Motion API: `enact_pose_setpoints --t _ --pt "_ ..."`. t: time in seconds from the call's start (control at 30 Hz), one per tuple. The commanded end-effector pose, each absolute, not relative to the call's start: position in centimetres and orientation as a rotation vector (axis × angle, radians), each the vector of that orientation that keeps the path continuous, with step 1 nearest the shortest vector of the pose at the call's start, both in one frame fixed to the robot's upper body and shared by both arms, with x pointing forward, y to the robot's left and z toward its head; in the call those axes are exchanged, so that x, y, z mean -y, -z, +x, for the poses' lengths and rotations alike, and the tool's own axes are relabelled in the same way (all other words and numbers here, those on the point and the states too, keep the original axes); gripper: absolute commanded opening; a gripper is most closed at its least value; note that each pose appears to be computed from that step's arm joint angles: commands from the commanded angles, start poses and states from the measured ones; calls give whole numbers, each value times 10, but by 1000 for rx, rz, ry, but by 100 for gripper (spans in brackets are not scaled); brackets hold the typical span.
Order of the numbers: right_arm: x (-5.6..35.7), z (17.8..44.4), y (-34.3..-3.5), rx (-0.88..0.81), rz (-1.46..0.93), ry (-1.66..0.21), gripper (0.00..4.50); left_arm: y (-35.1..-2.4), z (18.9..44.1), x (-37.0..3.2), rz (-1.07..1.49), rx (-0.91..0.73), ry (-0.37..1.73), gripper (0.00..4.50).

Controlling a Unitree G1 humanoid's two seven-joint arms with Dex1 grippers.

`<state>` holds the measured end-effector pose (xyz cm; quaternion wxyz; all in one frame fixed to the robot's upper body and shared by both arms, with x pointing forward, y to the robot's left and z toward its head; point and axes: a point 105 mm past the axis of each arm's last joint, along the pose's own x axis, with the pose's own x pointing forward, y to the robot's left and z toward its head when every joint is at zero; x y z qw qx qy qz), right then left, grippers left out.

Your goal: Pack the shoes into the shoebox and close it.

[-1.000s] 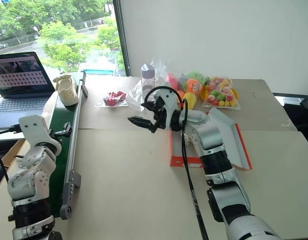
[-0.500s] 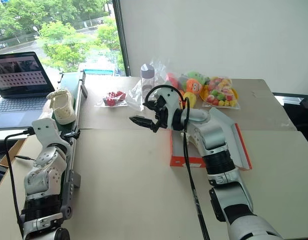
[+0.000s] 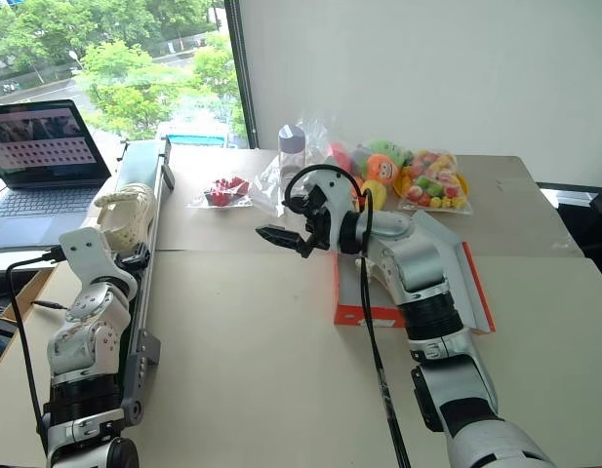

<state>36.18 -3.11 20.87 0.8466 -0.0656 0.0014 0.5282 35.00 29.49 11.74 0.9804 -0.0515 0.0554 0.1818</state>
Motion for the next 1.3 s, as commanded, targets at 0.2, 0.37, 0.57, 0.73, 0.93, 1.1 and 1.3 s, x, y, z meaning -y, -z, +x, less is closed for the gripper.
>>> enact_pose_setpoints --t 0.2,0.37,0.57,0.73,0.93,1.1,1.3 --pt "32 359 -226 53 -148 -1118 450 -133 351 -291 -109 -38 -349 177" --pt "32 359 -226 52 -151 -1120 450 -140 352 -291 -101 -11 -354 145" --pt "31 359 -225 51 -156 -1122 450 -165 353 -289 -67 77 -355 145" --pt "31 359 -224 50 -159 -1124 450 -186 353 -283 -29 146 -348 145" --pt "30 360 -224 48 -163 -1124 450 -209 353 -273 21 219 -329 145" --pt "30 359 -222 46 -170 -1125 450 -200 351 -279 37 175 -371 145" --pt "30 360 -221 46 -175 -1121 450 -198 349 -285 35 168 -402 145"
